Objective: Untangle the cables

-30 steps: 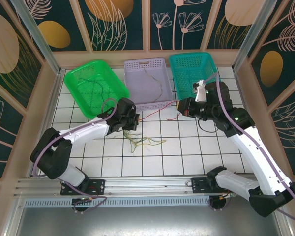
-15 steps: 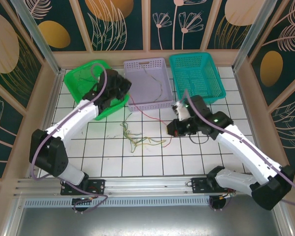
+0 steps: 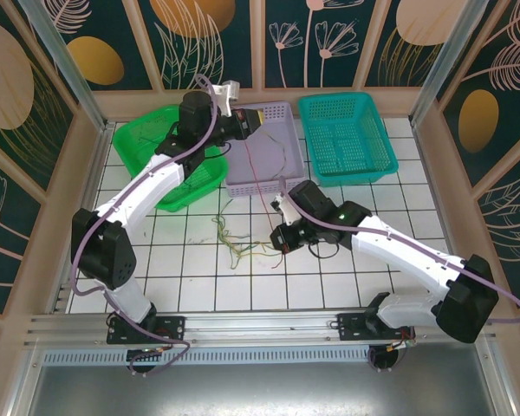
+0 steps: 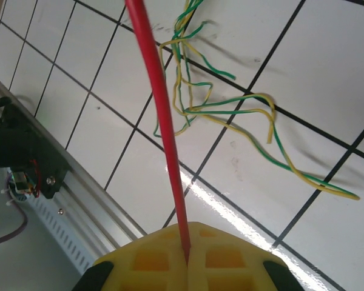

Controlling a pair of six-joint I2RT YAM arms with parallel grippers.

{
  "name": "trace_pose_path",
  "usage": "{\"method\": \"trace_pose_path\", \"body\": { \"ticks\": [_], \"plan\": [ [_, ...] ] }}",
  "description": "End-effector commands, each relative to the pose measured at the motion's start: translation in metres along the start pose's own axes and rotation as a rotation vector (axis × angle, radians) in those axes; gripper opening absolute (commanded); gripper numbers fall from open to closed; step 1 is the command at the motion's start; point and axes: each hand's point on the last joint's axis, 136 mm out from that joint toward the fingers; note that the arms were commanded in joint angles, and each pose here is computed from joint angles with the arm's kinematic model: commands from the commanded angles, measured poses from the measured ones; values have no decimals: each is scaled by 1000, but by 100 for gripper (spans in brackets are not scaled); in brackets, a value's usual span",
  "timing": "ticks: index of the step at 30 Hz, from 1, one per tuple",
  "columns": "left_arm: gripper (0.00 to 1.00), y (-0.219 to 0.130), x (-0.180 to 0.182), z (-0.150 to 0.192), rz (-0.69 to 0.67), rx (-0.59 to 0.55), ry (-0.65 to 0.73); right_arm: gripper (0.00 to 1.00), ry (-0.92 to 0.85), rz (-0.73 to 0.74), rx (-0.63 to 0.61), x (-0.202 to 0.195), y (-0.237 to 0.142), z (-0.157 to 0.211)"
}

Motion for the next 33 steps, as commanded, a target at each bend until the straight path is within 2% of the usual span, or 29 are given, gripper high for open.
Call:
{"method": "trace_pose_path", "body": {
  "ticks": [1,5,7,9,10,11,12,15,17,19,20,23,25,29,33],
  "plan": [
    [0,-23,-53,-58,219,-186,274,0,57,33,49,-15,-1,19],
    [0,-26,-58,-58,207,-160,375,0,74,81,60,-30,-2,26],
    [0,-25,-50,-59,152,-148,377,0,95,81,7,-32,-13,17],
    [0,-21,-43,-59,128,-132,339,0,126,32,-95,-24,-37,-7],
    [11,-18,-41,-58,119,-119,301,0,147,3,-154,-21,-53,-22],
    [28,-11,-30,-54,91,-98,250,0,168,-15,-206,-20,-67,-35],
    [37,-6,-19,-51,52,-76,192,0,192,-36,-262,-19,-84,-50],
    [56,-1,3,-46,-50,-52,47,0,270,-65,-399,-23,-129,-87],
    [66,-2,8,-44,-75,-52,0,0,335,-69,-472,-31,-157,-107],
    [80,-10,27,-41,-193,-51,-47,0,404,-58,-552,-44,-187,-127],
    [83,-14,34,-39,-241,-45,-48,0,447,-50,-591,-53,-202,-136],
    [85,-27,62,-24,-409,7,-83,0,530,-44,-671,-73,-237,-158],
    [85,-36,70,-16,-468,23,-111,0,564,-29,-708,-86,-255,-170],
    [82,-50,54,-10,-410,-23,-196,0,596,-5,-796,-111,-284,-195],
    [79,-61,37,11,-321,-25,-301,0,601,-4,-892,-134,-313,-231]
  ]
}}
Point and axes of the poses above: each hand's point on the last joint's axis, 136 mm out from that joint toward the fingers, its own y axis out along the fingers, its own x axis along the line the jaws close on, z = x × y, and after that the axes turned 8 degrees about y, right-handed
